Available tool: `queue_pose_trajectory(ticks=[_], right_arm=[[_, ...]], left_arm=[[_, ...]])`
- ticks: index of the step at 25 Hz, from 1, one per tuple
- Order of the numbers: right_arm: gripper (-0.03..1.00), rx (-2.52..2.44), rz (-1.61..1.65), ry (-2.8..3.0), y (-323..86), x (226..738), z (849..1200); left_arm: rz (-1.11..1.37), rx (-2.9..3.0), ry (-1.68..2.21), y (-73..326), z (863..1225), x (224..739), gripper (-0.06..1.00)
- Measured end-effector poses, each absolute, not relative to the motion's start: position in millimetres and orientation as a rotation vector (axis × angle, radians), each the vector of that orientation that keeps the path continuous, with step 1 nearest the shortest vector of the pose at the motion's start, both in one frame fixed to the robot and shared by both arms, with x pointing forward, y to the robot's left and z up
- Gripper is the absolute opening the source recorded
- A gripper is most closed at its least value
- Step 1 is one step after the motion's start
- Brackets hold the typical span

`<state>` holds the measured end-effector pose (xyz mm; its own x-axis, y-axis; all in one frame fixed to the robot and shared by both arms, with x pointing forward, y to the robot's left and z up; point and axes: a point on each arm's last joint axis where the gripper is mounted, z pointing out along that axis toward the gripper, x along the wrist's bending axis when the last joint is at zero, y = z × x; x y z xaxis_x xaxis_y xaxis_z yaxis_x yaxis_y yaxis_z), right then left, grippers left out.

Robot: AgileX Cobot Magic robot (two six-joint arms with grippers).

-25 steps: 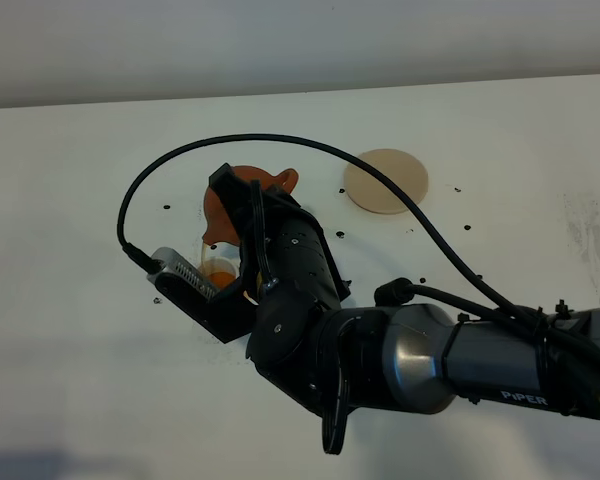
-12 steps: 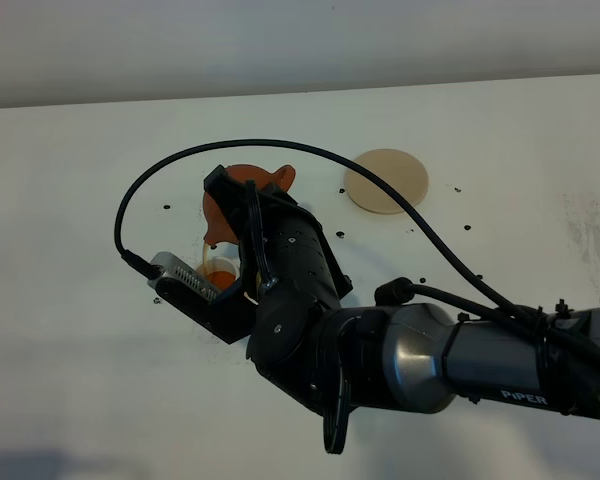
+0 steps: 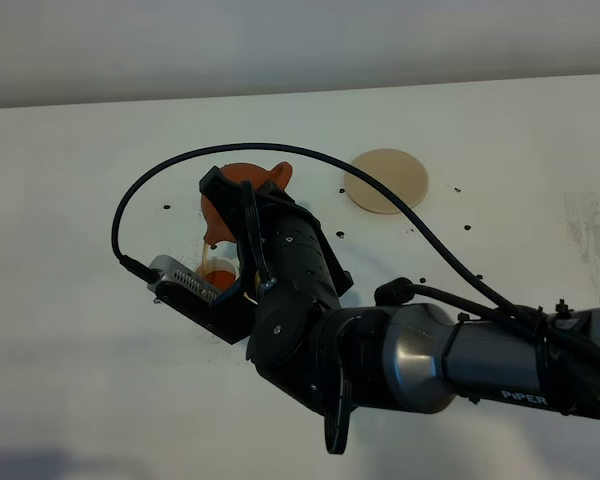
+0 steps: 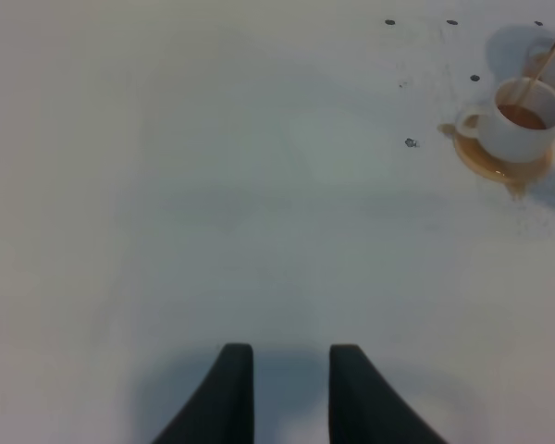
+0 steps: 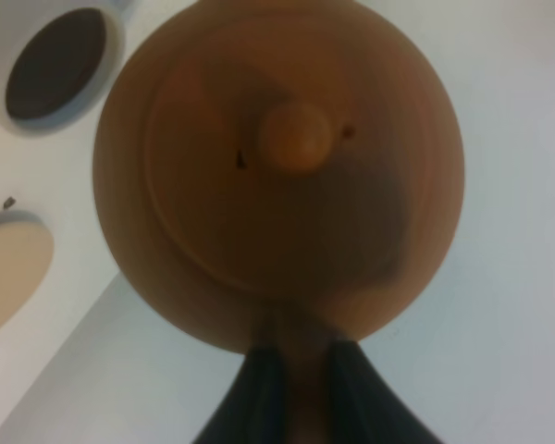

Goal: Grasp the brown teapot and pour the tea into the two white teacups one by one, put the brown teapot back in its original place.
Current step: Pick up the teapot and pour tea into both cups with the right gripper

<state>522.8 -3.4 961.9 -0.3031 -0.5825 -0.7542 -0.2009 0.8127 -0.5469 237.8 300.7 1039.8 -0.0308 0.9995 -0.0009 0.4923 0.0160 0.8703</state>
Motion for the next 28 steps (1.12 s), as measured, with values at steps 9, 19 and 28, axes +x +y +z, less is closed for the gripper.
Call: queue_pose_trajectory(ticks=[9,19,28], right_arm=[[0.09,-0.593,-0.425,1.874,-3.3,522.9,962.0],[0.09,-0.593,-0.425,1.875,-3.6,523.1,962.0],[0.09,-0.588,-0.428,1.877,-5.3,524.9,961.9]], left_arm=[[0.936,1.557,1.606,300.7,1039.8,237.8,0.22],[0.936,1.557,1.606,300.7,1039.8,237.8,0.22],[0.936,1.557,1.606,300.7,1039.8,237.8,0.22]])
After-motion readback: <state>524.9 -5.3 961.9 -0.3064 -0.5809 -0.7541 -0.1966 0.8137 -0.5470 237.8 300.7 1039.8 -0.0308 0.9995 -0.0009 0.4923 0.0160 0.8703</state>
